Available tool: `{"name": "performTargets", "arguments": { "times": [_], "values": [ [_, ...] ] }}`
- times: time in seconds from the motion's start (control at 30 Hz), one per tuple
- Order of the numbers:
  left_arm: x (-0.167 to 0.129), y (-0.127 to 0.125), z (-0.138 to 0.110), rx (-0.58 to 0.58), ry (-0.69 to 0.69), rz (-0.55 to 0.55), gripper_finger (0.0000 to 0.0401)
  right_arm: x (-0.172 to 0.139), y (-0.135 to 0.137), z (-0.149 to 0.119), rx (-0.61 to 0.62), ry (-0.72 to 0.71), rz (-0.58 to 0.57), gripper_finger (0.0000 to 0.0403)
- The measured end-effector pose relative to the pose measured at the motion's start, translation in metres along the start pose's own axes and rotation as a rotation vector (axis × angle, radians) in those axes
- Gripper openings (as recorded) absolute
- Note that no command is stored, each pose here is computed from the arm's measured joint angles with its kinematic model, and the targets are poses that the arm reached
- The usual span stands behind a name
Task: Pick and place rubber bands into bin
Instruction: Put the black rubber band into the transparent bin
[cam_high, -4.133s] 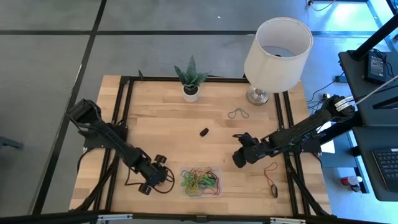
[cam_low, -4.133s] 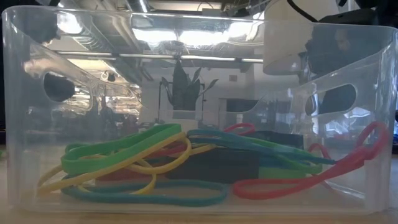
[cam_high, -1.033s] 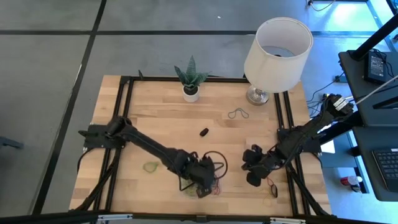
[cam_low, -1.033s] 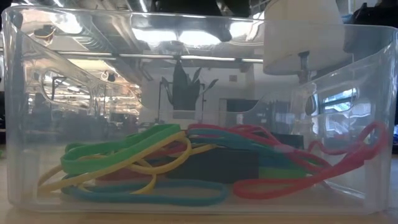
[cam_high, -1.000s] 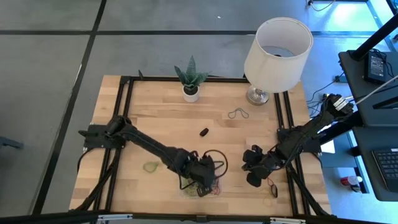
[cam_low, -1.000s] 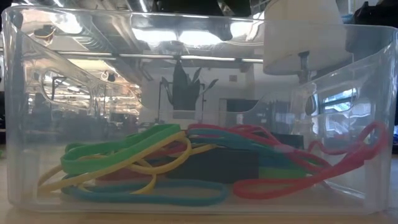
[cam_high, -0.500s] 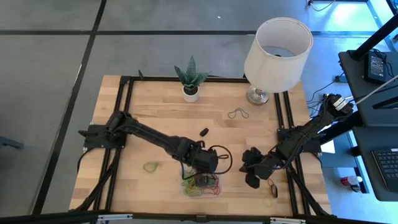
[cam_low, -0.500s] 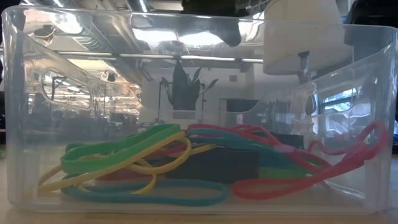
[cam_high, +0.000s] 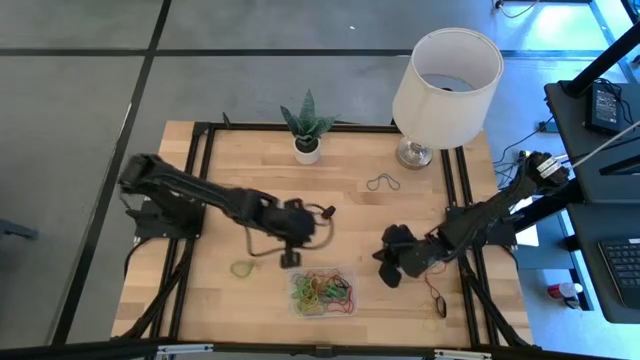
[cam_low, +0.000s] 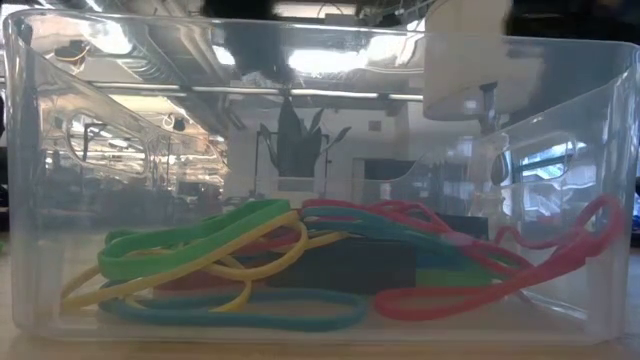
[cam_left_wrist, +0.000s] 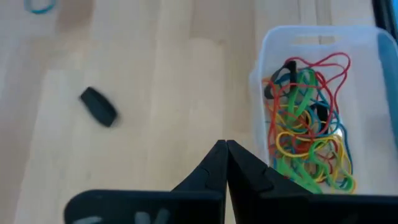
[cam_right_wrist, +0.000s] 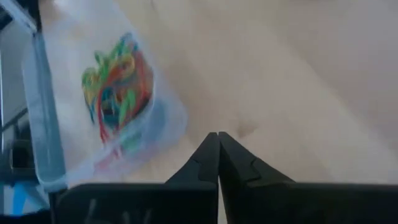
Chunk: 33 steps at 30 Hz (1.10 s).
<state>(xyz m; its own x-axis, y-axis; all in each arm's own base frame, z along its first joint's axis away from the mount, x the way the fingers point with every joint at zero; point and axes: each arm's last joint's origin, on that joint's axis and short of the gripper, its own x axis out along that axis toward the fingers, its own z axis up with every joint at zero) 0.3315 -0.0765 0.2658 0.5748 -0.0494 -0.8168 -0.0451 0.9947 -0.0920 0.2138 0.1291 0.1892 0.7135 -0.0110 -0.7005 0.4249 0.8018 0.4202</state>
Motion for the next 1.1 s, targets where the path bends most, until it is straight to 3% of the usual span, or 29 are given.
{"name": "performTargets", "arguments": {
  "times": [0.27,0.47,0.57,0.73,1.1],
  "values": [
    [-0.034,0.036,-0.076,-0.07,-0.119,-0.01,0.0002,0.015,0.012,0.071,-0.077,-0.046,-0.161,0.0001],
    [-0.044,0.046,-0.114,-0.083,-0.184,-0.033,0.0002,0.053,0.027,0.127,-0.193,0.021,-0.33,0.0002],
    [-0.047,0.05,-0.129,-0.084,-0.188,-0.034,0.0002,0.077,0.027,0.148,-0.173,0.094,-0.399,0.0012],
    [-0.052,0.054,-0.146,-0.08,-0.202,-0.056,0.0002,0.115,0.02,0.17,-0.117,0.233,-0.45,0.0052],
    [-0.054,0.056,-0.161,-0.079,-0.194,-0.101,0.0002,0.165,-0.003,0.186,-0.003,0.312,-0.443,0.0163]
  ]
}}
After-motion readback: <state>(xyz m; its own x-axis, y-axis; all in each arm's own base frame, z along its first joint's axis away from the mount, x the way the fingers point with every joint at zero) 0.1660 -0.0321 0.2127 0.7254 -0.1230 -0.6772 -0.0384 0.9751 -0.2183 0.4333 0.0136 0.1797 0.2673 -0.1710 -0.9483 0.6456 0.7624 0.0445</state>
